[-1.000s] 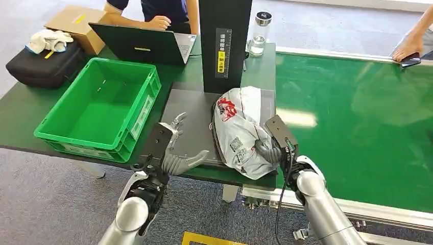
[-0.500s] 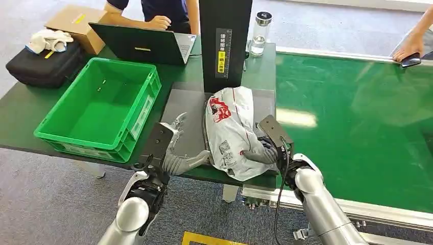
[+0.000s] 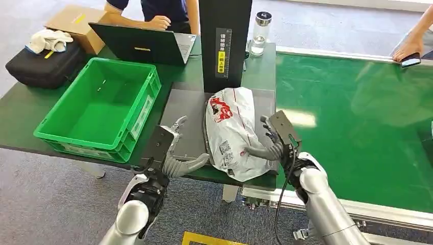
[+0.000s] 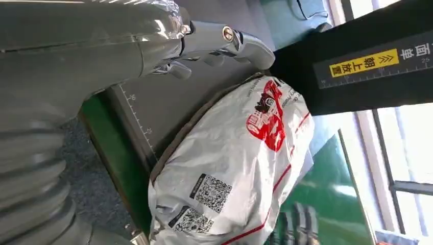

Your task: Moved the parcel from conveyor to table for the left to box.

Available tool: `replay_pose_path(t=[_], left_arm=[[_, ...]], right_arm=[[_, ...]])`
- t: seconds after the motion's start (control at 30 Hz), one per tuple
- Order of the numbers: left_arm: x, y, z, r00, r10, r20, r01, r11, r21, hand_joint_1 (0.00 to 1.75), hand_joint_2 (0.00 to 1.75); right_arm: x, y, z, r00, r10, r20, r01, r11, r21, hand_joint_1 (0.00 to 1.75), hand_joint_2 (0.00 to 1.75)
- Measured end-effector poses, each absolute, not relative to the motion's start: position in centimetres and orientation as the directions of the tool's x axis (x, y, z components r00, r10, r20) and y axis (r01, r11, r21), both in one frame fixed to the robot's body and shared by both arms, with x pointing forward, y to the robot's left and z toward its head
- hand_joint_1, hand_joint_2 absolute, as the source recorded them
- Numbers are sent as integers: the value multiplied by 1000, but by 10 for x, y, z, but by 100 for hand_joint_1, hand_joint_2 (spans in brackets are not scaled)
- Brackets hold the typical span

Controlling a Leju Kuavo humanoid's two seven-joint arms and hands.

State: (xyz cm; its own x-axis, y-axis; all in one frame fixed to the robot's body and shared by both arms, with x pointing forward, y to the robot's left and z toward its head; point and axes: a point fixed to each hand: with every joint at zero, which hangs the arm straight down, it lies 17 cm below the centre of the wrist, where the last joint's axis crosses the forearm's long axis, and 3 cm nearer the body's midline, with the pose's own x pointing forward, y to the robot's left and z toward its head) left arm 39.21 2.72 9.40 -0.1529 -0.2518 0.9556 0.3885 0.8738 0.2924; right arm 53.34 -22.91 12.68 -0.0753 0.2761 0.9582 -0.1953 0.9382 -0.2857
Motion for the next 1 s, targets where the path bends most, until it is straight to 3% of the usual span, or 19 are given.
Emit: replay_pose_path(t=[0.53,1.0], left_arm=[[390,27,96,-177,-247,953,386,873,298,0,175],[394,25,96,-194,-279,941,407,849,336,0,175]], right_arm=[[507,-338,263,-419,128,899,197,979,-47,0,175],[458,-365,252,-435,148,888,265,964,-31,0,175]])
